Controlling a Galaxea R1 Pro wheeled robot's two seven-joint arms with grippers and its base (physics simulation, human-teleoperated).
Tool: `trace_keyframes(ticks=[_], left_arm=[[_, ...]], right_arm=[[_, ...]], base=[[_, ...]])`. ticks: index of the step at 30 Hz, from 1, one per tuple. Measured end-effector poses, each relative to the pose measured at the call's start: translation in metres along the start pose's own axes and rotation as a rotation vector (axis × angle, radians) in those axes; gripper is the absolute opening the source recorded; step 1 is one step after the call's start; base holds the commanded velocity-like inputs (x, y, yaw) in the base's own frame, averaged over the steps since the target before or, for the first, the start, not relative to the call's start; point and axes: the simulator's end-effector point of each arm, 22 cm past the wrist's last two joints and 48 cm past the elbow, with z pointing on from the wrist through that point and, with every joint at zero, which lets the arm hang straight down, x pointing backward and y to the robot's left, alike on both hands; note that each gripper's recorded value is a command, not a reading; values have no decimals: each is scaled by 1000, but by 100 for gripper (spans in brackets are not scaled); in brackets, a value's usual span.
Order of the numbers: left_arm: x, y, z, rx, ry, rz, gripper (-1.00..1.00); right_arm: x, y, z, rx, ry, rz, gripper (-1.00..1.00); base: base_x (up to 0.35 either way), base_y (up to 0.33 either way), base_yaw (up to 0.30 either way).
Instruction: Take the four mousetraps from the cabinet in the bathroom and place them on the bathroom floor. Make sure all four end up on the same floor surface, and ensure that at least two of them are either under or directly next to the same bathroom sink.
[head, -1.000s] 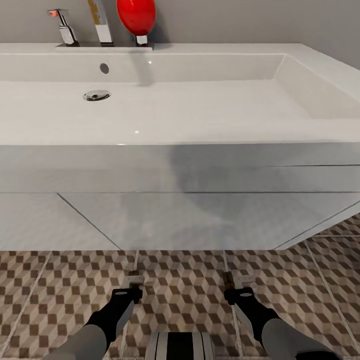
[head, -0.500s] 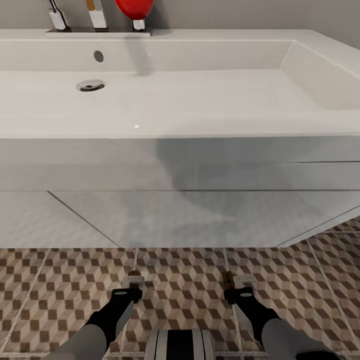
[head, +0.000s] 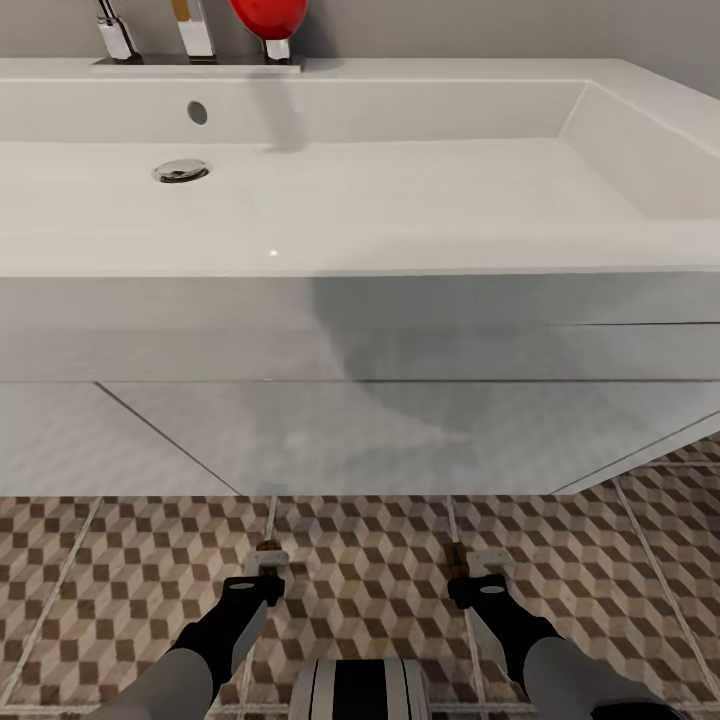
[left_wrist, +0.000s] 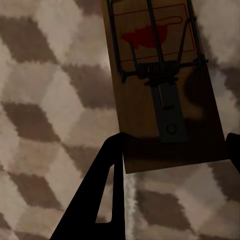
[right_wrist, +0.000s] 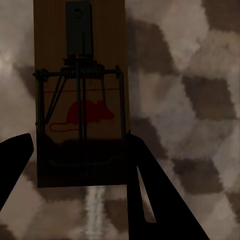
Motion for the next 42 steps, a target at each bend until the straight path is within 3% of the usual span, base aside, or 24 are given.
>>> trace_keyframes(ticks=[7, 16, 21, 34, 42], left_arm=[[0, 0, 0, -1, -1, 1, -100], [-15, 0, 0, 0, -89, -18, -100], [-17, 0, 0, 0, -102, -20, -100], [-16, 1, 0, -2, -102, -24, -100], [1, 0, 3, 0, -67, -13, -100]], right_arm=[[-1, 0, 0, 0, -6, 1, -100], [-12, 0, 0, -1, -60, 12, -100], [-15, 0, 0, -1, -78, 17, -100], [-18, 0, -1, -1, -94, 22, -100], [-18, 0, -1, -1, -94, 23, -100]], base=[[0, 0, 0], [0, 0, 0], [0, 0, 0], [0, 0, 0], [0, 0, 0]])
